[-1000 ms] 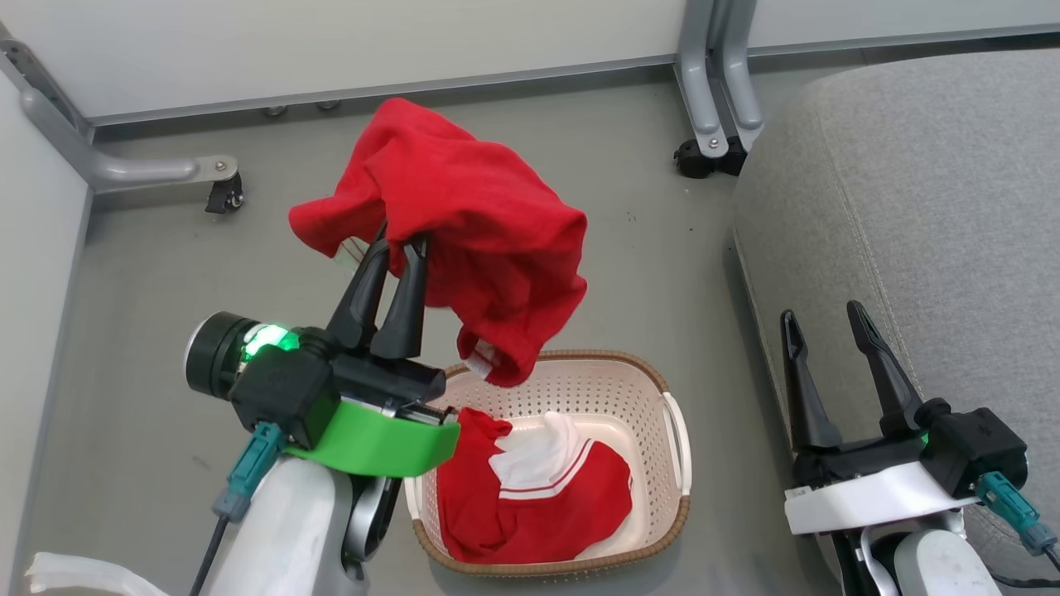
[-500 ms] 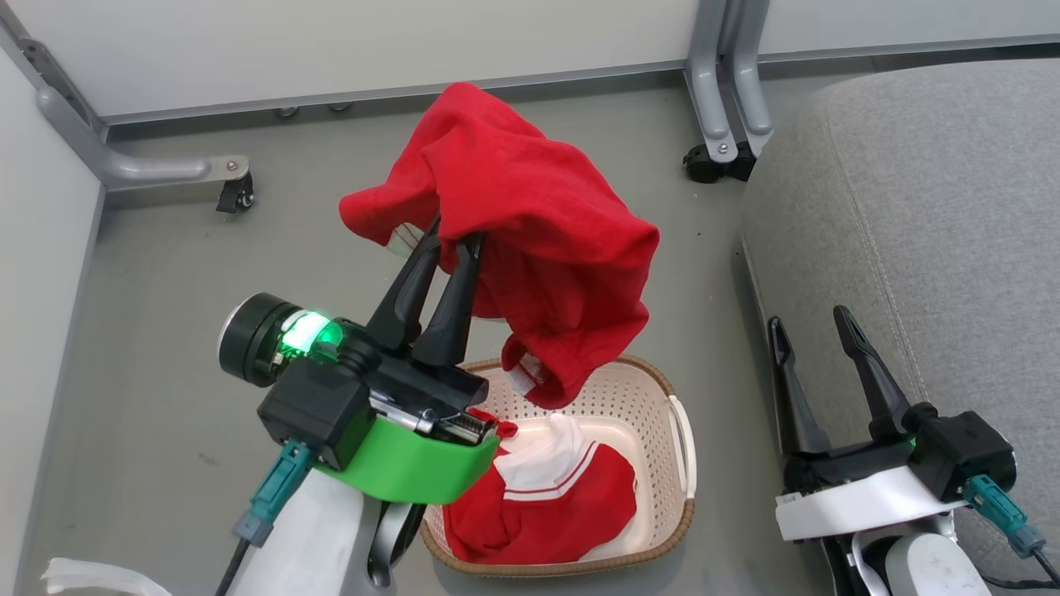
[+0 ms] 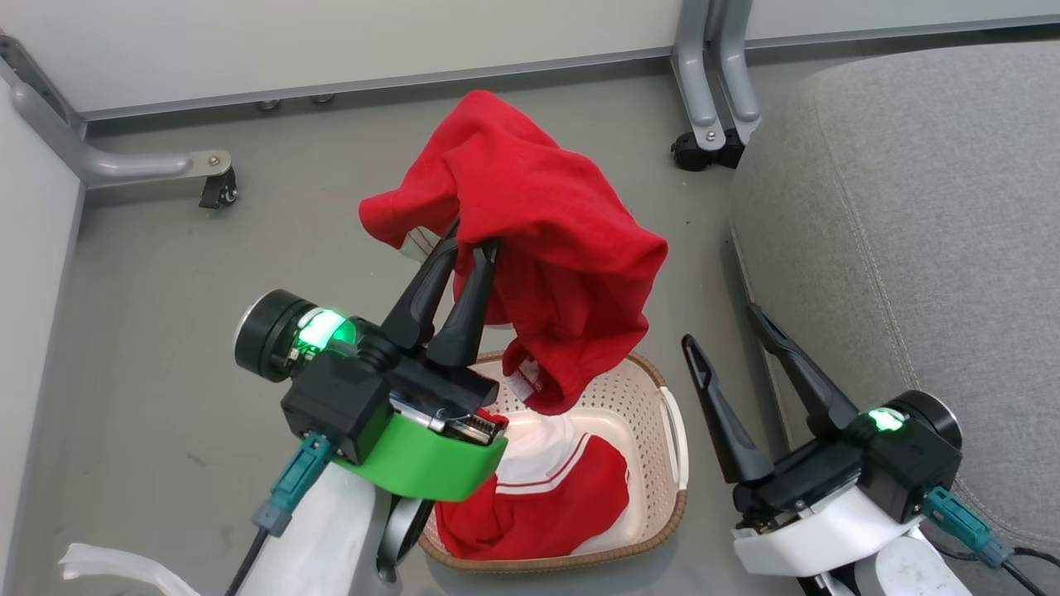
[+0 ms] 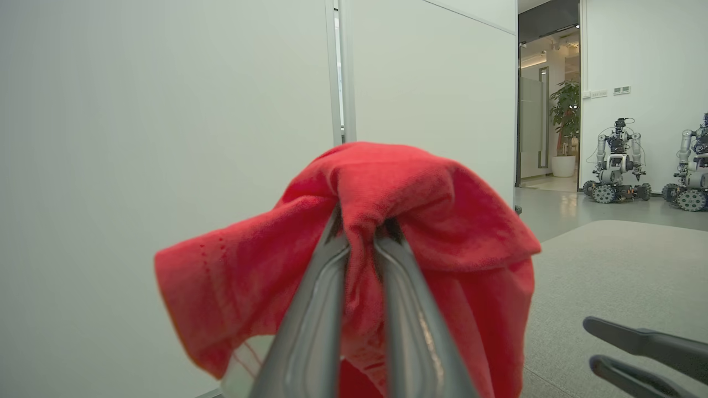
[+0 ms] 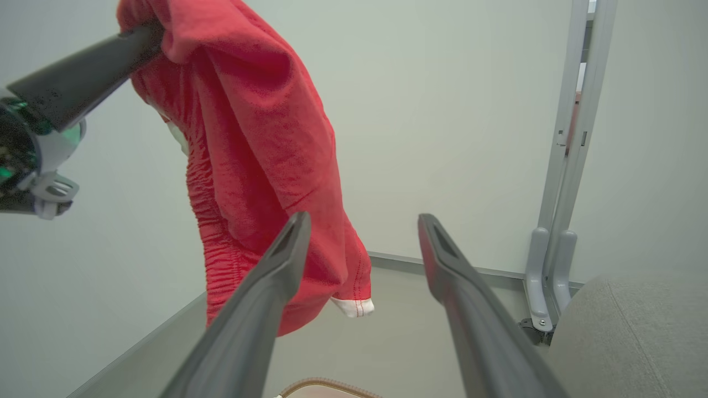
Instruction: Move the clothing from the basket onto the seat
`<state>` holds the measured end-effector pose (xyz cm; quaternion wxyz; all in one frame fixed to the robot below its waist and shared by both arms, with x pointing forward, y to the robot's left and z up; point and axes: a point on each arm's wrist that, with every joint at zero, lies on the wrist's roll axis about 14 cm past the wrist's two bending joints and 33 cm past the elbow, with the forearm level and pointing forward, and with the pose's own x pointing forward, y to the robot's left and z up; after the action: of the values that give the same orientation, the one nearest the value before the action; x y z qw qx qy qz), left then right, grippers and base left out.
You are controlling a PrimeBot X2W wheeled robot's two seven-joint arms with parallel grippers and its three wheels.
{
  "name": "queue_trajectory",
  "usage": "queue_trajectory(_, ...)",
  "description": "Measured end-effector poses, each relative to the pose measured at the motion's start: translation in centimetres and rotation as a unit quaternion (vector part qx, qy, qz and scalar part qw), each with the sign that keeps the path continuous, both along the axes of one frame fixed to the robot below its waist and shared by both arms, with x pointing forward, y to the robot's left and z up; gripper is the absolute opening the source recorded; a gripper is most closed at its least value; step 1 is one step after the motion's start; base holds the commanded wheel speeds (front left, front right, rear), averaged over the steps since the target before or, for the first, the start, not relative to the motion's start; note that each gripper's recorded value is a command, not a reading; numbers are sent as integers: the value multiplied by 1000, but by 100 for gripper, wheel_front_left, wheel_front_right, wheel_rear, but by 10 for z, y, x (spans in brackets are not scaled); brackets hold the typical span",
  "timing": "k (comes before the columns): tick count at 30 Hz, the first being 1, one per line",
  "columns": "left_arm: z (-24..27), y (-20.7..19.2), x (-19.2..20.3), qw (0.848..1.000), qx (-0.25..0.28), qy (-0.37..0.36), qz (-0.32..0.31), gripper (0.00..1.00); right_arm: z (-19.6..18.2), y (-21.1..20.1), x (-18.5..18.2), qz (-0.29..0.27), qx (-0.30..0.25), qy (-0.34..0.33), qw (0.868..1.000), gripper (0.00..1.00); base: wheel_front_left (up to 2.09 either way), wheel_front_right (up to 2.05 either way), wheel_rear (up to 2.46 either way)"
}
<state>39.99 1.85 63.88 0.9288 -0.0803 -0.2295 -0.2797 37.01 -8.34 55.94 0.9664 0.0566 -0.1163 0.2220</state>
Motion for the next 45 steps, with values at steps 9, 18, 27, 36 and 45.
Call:
queue_trajectory(9, -8, -16, -4, 1000, 12, 7, -27, 0, 6, 21, 3, 57, -12, -12, 998, 100, 0, 0, 0)
queue_trajectory(18, -11, -29, -14, 998, 27, 3, -53, 0, -4, 40, 12, 98, -34, -3, 995, 100, 0, 0, 0)
queue_trajectory(27, -14, -45, -32, 995, 40, 1, -88, 0, -9, 56, 13, 120, -50, -4, 991, 100, 0, 0, 0)
queue_trajectory(36, -15, -43, -34, 995, 41, 5, -88, 0, -3, 62, 14, 122, -61, -20, 990, 100, 0, 0, 0)
queue_trajectory(45, -20, -54, -43, 993, 44, 13, -113, 0, -2, 69, 17, 118, -63, -24, 991, 100, 0, 0, 0)
